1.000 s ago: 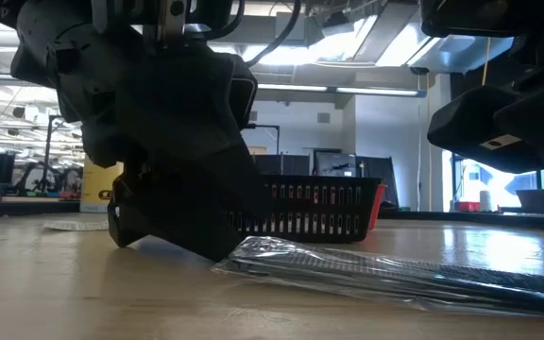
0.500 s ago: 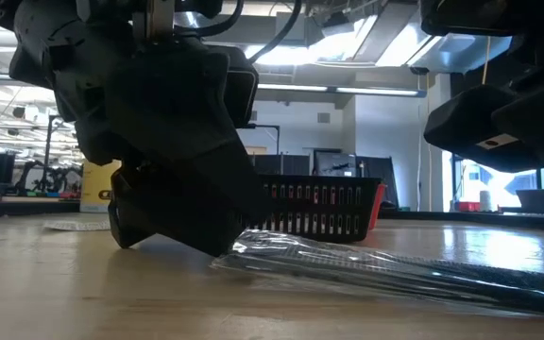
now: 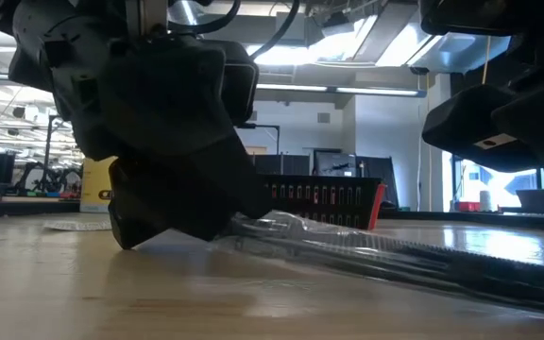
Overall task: Pick & Place Travel size toiletries
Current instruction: Put the black comb into the blue bin
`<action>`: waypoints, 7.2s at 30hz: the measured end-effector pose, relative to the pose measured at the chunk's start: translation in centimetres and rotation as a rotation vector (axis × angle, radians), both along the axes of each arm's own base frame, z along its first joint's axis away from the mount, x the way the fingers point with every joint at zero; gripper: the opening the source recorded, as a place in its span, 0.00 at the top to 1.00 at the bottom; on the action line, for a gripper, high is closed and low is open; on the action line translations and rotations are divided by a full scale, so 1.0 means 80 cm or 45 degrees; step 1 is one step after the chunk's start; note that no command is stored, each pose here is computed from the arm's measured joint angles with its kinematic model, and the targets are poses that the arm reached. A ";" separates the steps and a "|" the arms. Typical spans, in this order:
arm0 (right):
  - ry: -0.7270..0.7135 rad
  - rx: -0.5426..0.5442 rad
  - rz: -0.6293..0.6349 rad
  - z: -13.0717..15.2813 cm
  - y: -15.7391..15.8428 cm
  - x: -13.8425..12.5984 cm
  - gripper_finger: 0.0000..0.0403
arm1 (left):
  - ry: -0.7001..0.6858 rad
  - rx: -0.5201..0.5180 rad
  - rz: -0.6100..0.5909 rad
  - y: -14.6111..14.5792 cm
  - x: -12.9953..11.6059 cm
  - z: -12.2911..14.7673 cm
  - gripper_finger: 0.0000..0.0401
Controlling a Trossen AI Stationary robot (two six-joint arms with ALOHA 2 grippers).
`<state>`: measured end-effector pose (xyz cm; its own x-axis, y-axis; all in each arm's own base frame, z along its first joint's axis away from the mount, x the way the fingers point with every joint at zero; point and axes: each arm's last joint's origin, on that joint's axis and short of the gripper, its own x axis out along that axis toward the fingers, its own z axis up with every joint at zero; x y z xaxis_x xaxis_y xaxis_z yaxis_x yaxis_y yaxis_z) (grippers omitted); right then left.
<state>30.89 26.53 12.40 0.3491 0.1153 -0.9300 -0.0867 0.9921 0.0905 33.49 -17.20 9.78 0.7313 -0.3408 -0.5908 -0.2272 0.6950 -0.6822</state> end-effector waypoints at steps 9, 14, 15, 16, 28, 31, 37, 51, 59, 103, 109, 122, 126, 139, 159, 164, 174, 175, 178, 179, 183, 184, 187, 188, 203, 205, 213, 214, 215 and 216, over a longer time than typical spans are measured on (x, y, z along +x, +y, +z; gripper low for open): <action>-0.002 -0.001 -0.002 0.000 0.000 0.000 1.00 | -0.013 0.019 -0.024 0.000 0.000 0.000 0.93; 0.006 0.007 0.007 0.000 0.000 0.000 1.00 | -0.021 0.030 -0.041 -0.001 0.000 0.000 0.98; 0.009 0.011 0.009 0.000 0.000 0.000 1.00 | -0.021 0.030 -0.041 -0.001 0.000 0.000 0.98; 0.011 0.020 0.010 0.002 0.000 0.000 0.99 | -0.021 0.030 -0.041 -0.001 0.000 0.000 0.98; 0.015 0.095 -0.029 0.035 0.007 -0.019 0.71 | -0.033 0.030 -0.032 0.000 0.001 0.005 0.99; 0.054 0.082 -0.088 0.034 0.010 -0.027 0.64 | -0.035 0.042 -0.042 0.001 -0.001 0.010 0.99; 0.020 0.055 -0.144 0.035 0.018 -0.037 0.60 | -0.104 0.063 -0.070 0.006 -0.005 0.047 0.99; -0.034 0.032 -0.204 0.037 0.018 -0.036 0.73 | -0.135 0.400 0.023 0.067 -0.043 0.150 0.99; -0.132 -0.055 -0.251 0.038 0.012 -0.031 0.79 | 0.071 0.714 0.184 0.117 -0.088 0.181 0.99; -0.196 -0.077 -0.292 0.041 0.007 -0.023 0.86 | 0.372 0.612 0.257 0.238 -0.135 0.141 0.91; -0.196 -0.077 -0.292 0.041 0.007 -0.023 0.85 | 0.356 0.610 0.256 0.238 -0.134 0.142 0.83; -0.196 -0.078 -0.291 0.041 0.007 -0.023 0.91 | 0.301 0.620 0.160 0.236 -0.138 0.149 0.62; -0.196 -0.078 -0.291 0.041 0.007 -0.023 0.93 | 0.199 0.643 0.184 0.231 -0.150 0.169 0.62; -0.220 -0.093 -0.272 0.041 0.007 -0.022 0.95 | -0.280 0.869 0.182 0.160 -0.196 0.232 0.64; -0.134 -0.029 -0.187 0.045 -0.017 0.000 1.00 | -0.792 0.658 -0.195 0.113 -0.212 0.190 0.64; -0.180 0.000 -0.161 0.067 -0.023 -0.001 1.00 | -0.789 0.655 -0.125 0.133 -0.226 0.152 0.64; -0.439 0.302 -0.246 0.079 -0.073 -0.056 1.00 | -0.900 0.802 -0.061 0.166 -0.267 0.156 0.64; -0.488 0.344 -0.256 0.080 -0.080 -0.061 1.00 | -0.907 0.829 -0.049 0.168 -0.270 0.157 0.64; -0.620 0.431 -0.262 0.083 -0.102 -0.077 1.00 | -0.941 0.879 0.014 0.174 -0.276 0.162 0.64; -0.665 0.451 -0.251 0.085 -0.108 -0.082 1.00 | -0.950 0.895 0.032 0.175 -0.278 0.163 0.64; -0.810 0.444 -0.205 0.098 -0.128 -0.100 1.00 | -0.968 0.907 0.064 0.177 -0.281 0.166 0.64; -0.841 0.412 -0.190 0.101 -0.133 -0.103 1.00 | -0.969 0.908 0.068 0.177 -0.281 0.166 0.64; -0.950 0.283 -0.156 0.112 -0.142 -0.111 0.98 | -0.967 0.909 0.068 0.177 -0.281 0.166 0.64; -0.982 0.240 -0.148 0.116 -0.145 -0.113 0.98 | -0.968 0.909 0.069 0.177 -0.281 0.166 0.64; -0.801 0.237 -0.187 0.107 -0.141 -0.135 0.98 | -0.960 0.889 0.075 0.177 -0.281 0.166 0.64; -0.772 0.230 -0.180 0.102 -0.136 -0.139 0.99 | -0.960 0.889 0.075 0.177 -0.281 0.166 0.64; -0.799 0.109 -0.045 0.100 -0.128 -0.146 0.99 | -0.960 0.889 0.075 0.177 -0.281 0.166 0.64; -0.800 0.090 -0.019 0.100 -0.127 -0.147 0.99 | -0.959 0.889 0.075 0.177 -0.281 0.165 0.64; -0.794 0.077 -0.005 0.099 -0.127 -0.147 0.99 | -0.960 0.889 0.075 0.177 -0.281 0.166 0.64; -0.774 0.073 0.007 0.097 -0.128 -0.148 0.99 | -0.959 0.889 0.075 0.177 -0.281 0.166 0.64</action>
<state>19.03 16.31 20.20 0.8146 0.1622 -0.5568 -0.1442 0.9866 0.0763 11.02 -3.05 23.02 0.9985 -0.0491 -0.0244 0.0461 0.9929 -0.1097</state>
